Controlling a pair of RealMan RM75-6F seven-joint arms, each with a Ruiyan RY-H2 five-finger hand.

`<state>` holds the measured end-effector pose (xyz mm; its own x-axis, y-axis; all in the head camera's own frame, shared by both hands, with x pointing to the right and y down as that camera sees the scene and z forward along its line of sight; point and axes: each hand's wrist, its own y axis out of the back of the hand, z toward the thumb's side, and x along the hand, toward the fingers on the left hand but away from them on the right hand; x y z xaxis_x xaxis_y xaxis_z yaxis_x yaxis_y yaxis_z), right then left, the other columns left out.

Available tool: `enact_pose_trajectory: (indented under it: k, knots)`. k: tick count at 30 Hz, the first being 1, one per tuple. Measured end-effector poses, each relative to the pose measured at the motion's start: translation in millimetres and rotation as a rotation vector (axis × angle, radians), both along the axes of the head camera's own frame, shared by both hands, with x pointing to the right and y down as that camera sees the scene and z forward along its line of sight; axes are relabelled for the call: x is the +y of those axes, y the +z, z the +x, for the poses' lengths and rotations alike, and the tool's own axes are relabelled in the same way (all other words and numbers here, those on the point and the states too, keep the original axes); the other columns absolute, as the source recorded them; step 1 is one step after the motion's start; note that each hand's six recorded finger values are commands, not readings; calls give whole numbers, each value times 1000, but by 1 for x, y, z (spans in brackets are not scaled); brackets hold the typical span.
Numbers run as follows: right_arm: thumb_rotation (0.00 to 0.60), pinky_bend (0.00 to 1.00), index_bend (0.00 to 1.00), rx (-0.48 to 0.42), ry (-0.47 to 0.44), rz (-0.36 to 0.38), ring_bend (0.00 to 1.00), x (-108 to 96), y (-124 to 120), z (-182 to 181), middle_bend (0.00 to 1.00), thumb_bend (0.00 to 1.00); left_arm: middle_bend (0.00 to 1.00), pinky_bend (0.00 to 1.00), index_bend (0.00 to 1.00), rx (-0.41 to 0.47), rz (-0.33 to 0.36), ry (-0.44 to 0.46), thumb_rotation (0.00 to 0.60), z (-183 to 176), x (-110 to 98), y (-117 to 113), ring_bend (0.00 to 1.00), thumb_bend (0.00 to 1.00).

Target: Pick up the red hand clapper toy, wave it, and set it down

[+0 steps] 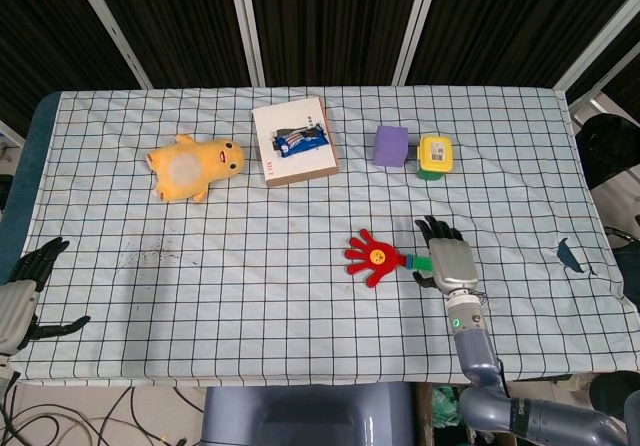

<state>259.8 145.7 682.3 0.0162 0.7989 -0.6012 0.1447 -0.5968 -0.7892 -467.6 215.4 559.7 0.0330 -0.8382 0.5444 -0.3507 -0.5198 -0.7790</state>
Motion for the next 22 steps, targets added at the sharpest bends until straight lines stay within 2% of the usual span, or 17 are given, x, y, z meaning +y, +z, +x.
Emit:
enact_pose_trajectory:
  k: [5, 11, 14, 17, 22]
  knots:
    - [600, 151, 102, 30, -13, 56, 67, 3, -21, 16, 48, 113, 0, 0, 0, -9, 13, 2, 600, -1, -1, -1, 0, 0]
    - [600, 133, 13, 49, 12, 228, 2, 8, -67, 56, 0, 83, 0, 0, 0, -62, 19, 19, 600, -5, -1, -1, 0, 0]
    - [600, 128, 0, 94, 29, 319, 0, 23, -99, 92, 0, 81, 0, 0, 0, -97, 23, 35, 600, -5, 0, 0, 0, 0]
    - [600, 129, 0, 148, 52, 368, 0, 46, -124, 125, 0, 78, 0, 0, 0, -126, 37, 51, 600, -5, 0, 0, 0, 0]
    - [600, 128, 0, 192, 77, 373, 0, 83, -150, 162, 0, 77, 0, 0, 0, -163, 66, 73, 600, -4, 0, 0, 0, 0]
